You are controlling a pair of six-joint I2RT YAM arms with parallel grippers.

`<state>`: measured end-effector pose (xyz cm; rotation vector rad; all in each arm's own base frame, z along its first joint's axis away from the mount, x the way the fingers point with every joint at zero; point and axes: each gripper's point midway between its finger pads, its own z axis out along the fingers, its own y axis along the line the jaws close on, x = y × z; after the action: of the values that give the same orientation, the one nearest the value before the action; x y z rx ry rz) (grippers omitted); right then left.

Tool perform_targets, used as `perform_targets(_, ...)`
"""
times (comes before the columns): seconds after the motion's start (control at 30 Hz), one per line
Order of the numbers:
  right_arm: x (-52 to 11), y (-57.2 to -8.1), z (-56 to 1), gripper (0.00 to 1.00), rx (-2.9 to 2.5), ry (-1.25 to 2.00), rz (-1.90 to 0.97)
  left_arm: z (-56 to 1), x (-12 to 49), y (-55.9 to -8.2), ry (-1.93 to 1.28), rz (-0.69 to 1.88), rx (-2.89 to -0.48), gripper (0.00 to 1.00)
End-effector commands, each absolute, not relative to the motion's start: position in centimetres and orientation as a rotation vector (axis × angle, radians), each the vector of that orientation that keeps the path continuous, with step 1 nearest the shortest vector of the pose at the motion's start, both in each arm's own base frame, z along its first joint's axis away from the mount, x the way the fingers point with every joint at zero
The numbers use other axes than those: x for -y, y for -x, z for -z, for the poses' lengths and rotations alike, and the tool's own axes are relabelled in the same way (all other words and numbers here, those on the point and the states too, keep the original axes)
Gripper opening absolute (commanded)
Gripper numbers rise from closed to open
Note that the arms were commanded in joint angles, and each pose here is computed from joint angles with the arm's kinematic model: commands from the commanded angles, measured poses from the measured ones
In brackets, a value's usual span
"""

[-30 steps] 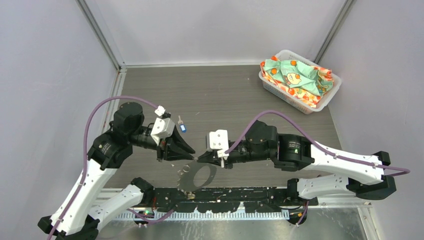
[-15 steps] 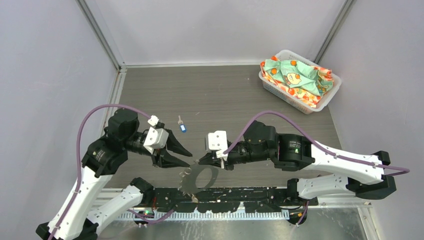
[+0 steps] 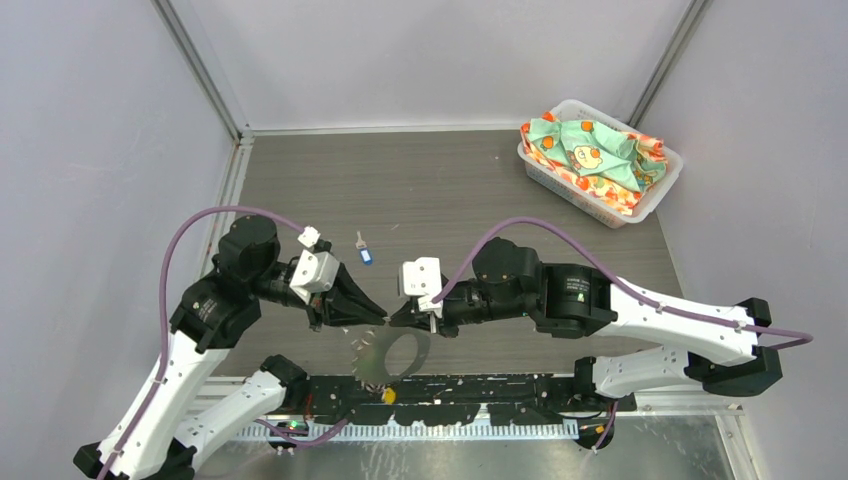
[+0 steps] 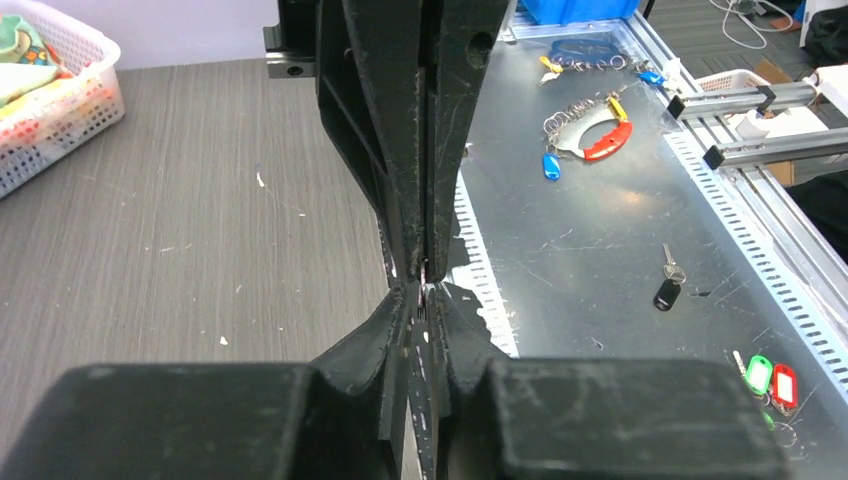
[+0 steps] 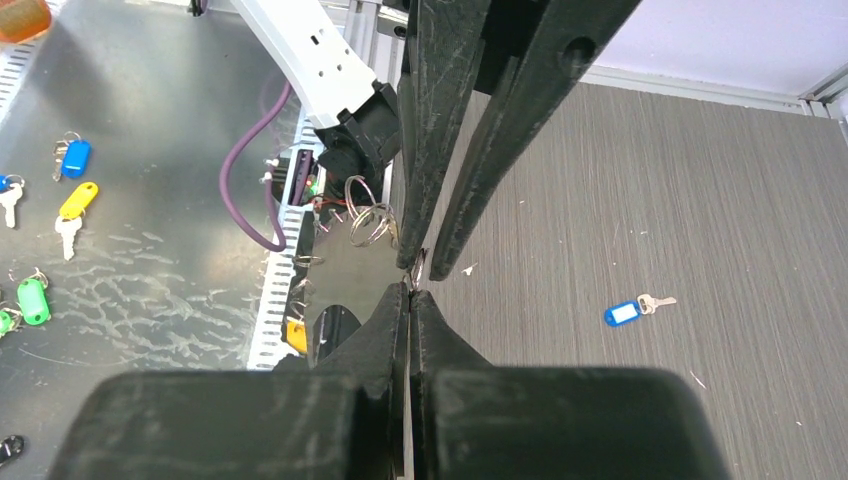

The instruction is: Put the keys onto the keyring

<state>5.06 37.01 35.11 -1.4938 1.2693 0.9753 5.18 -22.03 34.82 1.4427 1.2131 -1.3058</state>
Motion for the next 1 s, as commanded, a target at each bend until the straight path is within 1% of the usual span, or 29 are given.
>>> perform_targets(0.0, -37.1, -4.7, -38.6, 0.01, -1.182, 1.441, -1.027, -35.4, 22.3, -5.4, -1.443, 1.3, -1.176, 0.08)
perform_targets(0.07, -37.3, -4.6, -38.6, 0.01, -1.182, 1.444, -1.031, -35.5, 22.3, -5.4, -1.441, 1.3, -1.177, 0.01)
perform_targets(0.17, -37.2, -4.7, -38.9, 0.01, -1.188, 1.429, -1.036, -35.6, 22.3, -5.4, -1.438, 1.293, -1.176, 0.0)
perform_targets(0.2, -37.1, -4.8, -38.8, 0.06, -1.199, 1.419, -1.034, -35.6, 22.2, -5.4, -1.438, 1.288, -1.173, 0.0)
perform_targets(0.23, -36.9, -4.9, -38.8, 0.13, -1.206, 1.408, -1.032, -35.7, 22.2, -5.3, -1.438, 1.285, -1.169, 0.0)
perform_targets(0.27, -36.7, -5.0, -38.8, 0.23, -1.214, 1.395, -1.031, -35.8, 22.2, -5.3, -1.438, 1.281, -1.164, 0.0)
perform_targets(0.37, -35.4, -5.2, -39.6, 0.44, -1.214, 1.332, -1.039, -35.8, 22.0, -5.4, -1.449, 1.238, -1.137, 0.0)
perform_targets(0.47, -33.9, -5.4, -40.4, 0.59, -1.205, 1.262, -1.052, -35.5, 21.7, -5.6, -1.496, 1.141, -1.062, 0.0)
perform_targets(0.5, -33.5, -5.4, -40.7, 0.61, -1.197, 1.24, -1.057, -35.4, 21.6, -5.7, -1.507, 1.108, -1.04, 0.0)
perform_targets(0.57, -32.7, -5.5, -41.0, 0.63, -1.188, 1.208, -1.055, -35.3, 21.4, -5.7, -1.528, 1.047, -0.98, 0.0)
perform_targets(0.7, -32.2, -5.7, -41.0, 0.64, -1.187, 1.172, -1.055, -35.3, 21.1, -5.5, -1.553, 0.974, -0.895, 0.0)
perform_targets(0.83, -32.7, -5.7, -40.7, 0.64, -1.185, 1.171, -1.065, -35.1, 21.0, -5.2, -1.559, 0.974, -0.877, 0.0)
perform_targets(0.97, -33.8, -5.3, -40.3, 0.63, -1.174, 1.183, -1.107, -35.1, 21.1, -5.1, -1.534, 1.021, -0.919, 0.0)
